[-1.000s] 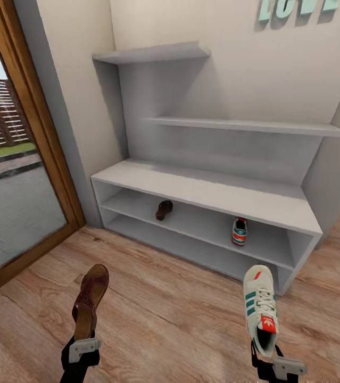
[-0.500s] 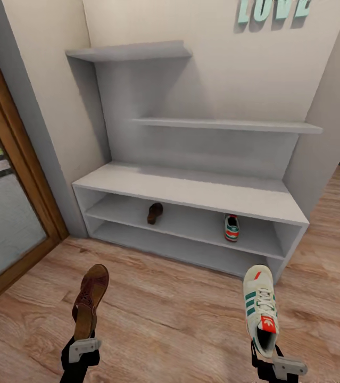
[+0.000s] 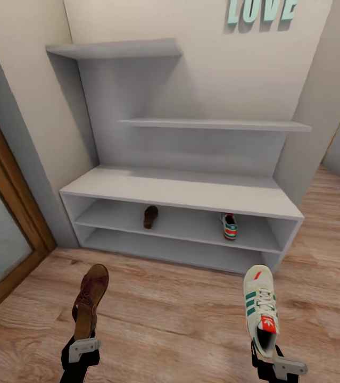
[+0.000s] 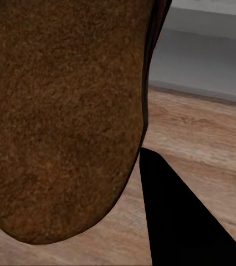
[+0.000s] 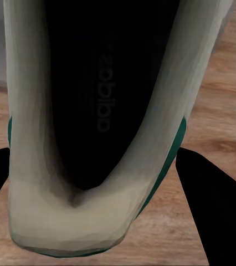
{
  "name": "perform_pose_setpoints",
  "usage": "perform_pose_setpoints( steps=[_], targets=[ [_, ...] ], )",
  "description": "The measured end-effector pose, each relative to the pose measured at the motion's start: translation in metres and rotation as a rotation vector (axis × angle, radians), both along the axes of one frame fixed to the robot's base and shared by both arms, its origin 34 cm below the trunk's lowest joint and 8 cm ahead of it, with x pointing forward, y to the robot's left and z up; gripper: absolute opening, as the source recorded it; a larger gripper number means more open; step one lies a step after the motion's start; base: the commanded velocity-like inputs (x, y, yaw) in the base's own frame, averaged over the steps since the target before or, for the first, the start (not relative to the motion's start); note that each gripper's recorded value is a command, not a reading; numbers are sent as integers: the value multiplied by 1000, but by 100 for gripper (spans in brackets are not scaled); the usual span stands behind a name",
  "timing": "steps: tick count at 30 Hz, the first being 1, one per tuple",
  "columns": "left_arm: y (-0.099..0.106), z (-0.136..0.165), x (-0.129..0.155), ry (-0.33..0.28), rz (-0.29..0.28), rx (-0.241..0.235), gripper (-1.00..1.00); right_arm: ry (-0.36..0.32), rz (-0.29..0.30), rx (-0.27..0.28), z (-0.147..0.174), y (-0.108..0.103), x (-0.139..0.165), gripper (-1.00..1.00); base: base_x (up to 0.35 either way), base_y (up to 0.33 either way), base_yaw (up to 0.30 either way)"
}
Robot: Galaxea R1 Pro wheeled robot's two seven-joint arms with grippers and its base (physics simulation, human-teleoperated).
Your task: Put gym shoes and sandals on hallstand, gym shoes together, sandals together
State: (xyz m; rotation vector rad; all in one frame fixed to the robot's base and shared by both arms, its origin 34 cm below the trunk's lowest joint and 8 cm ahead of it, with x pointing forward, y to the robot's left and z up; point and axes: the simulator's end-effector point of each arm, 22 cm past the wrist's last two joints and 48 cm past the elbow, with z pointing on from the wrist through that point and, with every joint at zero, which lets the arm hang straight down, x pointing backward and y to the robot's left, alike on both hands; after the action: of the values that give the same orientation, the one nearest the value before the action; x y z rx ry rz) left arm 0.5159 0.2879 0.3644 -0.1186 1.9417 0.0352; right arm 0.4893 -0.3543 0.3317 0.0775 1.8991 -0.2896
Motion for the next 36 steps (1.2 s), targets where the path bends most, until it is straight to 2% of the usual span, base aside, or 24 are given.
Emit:
perform_pose_setpoints(
  steps=[23,31,36],
  targets=[
    [0,0,0,0,0,0,-100,-1,0,1,0,1,0,-100,37,305,-3],
    [0,2,1,-4,-1,1,-100,-6,-2,1,2,0,1,-100,18,273,-246],
    [0,1,0,-4,0,0,-100,-6,-2,1,2,0,1,-100,1,100,-269]
  ],
)
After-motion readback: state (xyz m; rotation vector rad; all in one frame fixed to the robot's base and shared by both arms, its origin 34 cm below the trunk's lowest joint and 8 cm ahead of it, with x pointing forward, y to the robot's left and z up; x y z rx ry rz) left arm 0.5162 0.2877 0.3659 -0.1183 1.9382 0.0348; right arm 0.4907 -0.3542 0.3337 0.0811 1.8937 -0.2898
